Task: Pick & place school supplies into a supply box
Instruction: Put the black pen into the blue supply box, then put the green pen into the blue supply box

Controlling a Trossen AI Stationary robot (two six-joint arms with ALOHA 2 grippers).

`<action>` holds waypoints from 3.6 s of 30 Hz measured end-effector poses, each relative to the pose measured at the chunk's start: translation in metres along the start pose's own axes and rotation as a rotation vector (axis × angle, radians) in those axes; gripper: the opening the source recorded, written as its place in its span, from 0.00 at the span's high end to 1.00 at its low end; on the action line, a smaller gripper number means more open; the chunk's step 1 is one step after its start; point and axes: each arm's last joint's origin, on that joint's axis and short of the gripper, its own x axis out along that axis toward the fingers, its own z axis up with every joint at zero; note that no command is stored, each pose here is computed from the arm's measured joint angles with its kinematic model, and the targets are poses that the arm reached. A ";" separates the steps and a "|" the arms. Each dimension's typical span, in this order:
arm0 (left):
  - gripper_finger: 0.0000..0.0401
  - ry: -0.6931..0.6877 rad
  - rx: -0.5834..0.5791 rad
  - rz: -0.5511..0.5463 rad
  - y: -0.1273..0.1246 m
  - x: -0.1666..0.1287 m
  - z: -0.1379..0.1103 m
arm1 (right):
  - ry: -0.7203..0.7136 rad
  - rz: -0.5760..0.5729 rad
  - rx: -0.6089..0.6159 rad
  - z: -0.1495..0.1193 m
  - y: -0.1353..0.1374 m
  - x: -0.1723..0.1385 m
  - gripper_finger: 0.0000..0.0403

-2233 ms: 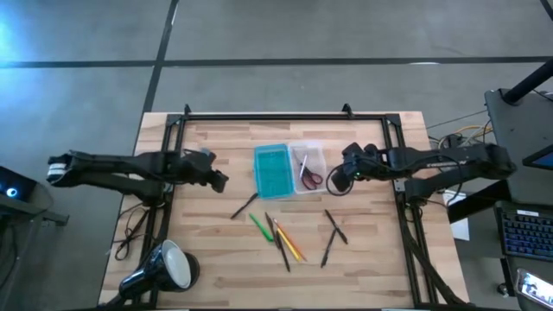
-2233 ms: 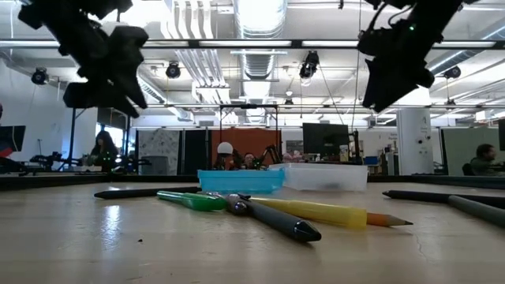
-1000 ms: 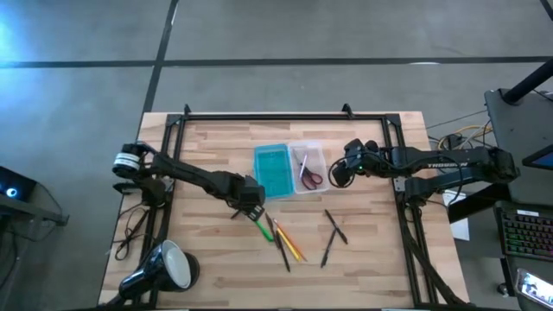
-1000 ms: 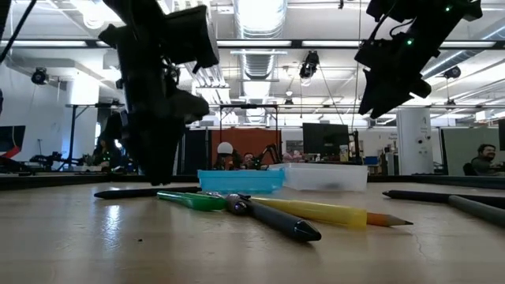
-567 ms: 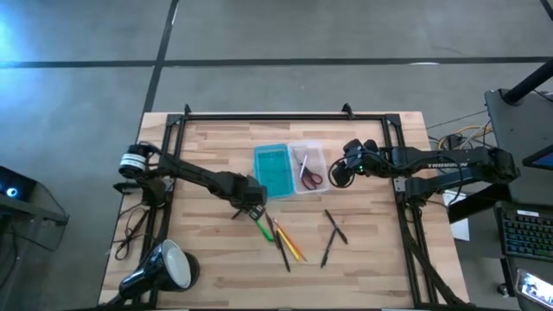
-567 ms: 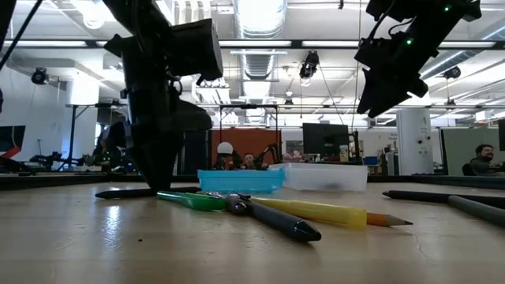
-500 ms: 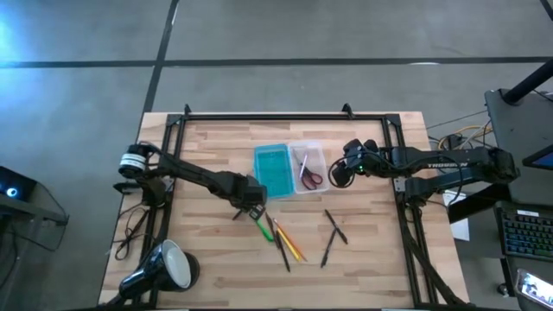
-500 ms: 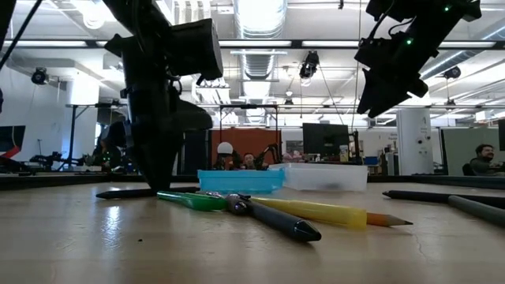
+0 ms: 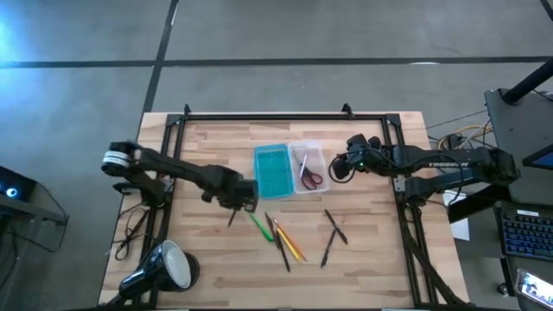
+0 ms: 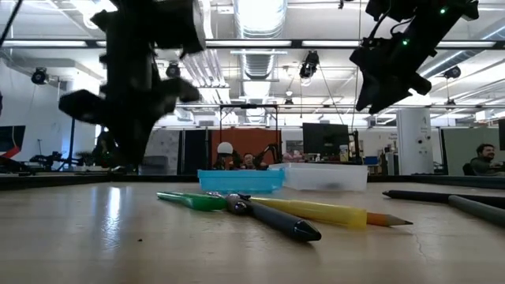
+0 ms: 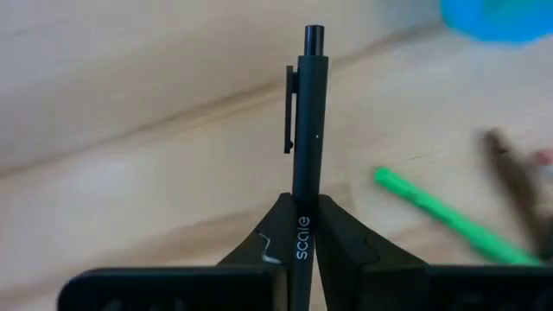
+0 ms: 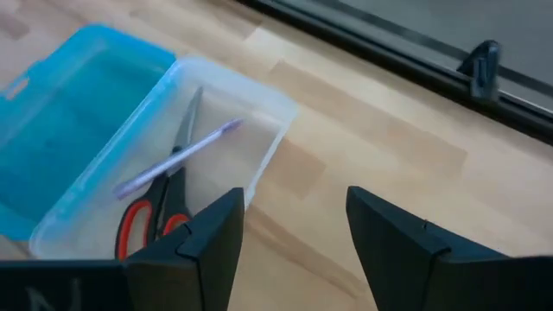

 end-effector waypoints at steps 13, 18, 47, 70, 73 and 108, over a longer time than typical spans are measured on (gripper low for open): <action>0.98 -0.391 -0.302 -0.670 -0.039 -0.053 0.073 | -0.094 -0.025 0.034 0.026 -0.012 -0.003 0.52; 0.98 -0.394 -0.216 -0.735 -0.084 -0.037 0.113 | -0.113 -0.030 0.038 0.031 -0.016 -0.005 0.52; 0.78 -0.262 0.070 -0.512 -0.145 -0.003 0.164 | -0.109 -0.031 0.004 0.028 -0.028 -0.021 0.52; 0.77 0.099 1.626 -0.090 -0.113 0.010 -0.015 | -0.024 0.002 -0.187 0.019 -0.026 -0.012 0.52; 0.77 0.132 1.624 -0.055 -0.104 0.020 -0.015 | -0.014 -0.004 -0.193 0.017 -0.026 -0.011 0.52; 0.97 0.121 1.668 -0.035 -0.084 0.056 -0.022 | 0.022 -0.014 -0.207 0.007 -0.029 -0.004 0.52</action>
